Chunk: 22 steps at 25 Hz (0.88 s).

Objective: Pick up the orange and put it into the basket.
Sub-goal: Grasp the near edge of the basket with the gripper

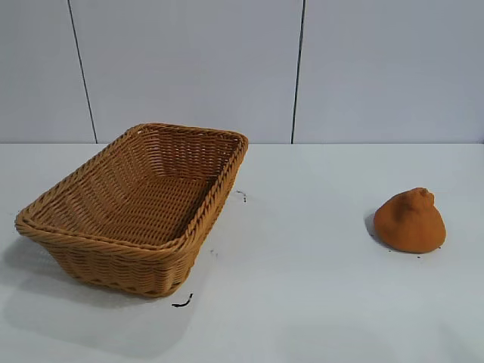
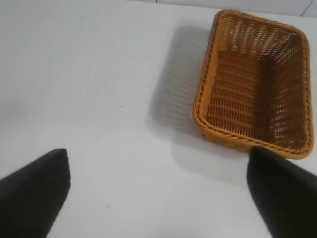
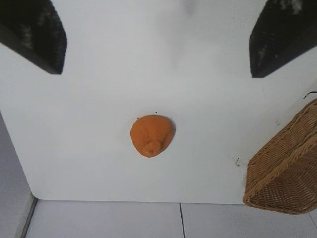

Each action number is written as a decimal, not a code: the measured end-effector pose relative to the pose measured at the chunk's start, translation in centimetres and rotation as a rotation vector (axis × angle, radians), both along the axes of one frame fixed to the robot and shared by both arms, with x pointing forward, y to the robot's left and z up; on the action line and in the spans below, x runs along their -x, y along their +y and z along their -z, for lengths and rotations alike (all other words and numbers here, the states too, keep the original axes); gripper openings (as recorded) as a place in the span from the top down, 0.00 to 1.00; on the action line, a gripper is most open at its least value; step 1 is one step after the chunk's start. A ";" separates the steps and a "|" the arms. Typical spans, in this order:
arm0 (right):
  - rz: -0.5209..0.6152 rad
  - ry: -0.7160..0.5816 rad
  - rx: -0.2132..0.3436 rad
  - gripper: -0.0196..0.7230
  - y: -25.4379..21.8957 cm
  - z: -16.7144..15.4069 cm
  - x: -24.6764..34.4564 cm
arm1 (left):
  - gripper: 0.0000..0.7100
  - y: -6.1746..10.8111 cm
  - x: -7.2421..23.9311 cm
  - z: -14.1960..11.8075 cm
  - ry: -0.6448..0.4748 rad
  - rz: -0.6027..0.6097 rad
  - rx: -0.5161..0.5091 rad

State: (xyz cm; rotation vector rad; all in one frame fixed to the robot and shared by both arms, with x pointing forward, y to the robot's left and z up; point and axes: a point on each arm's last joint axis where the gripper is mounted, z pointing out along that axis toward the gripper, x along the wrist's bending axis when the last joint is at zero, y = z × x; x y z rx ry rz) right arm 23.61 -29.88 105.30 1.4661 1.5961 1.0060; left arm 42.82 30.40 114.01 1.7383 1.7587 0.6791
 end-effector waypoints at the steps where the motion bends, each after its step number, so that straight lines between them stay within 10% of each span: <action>1: 0.000 0.000 0.000 0.04 0.0 0.0 0.0 | 0.02 -0.2 -0.8 0.1 0.015 0.013 -0.001; 11: 0.000 0.000 0.000 0.04 0.0 0.0 0.0 | 0.02 -7.7 -2.1 1.6 0.125 0.220 0.105; 22: 0.000 0.000 0.000 0.04 0.0 0.0 0.0 | 0.02 -11.5 -4.0 5.1 0.369 -0.272 0.491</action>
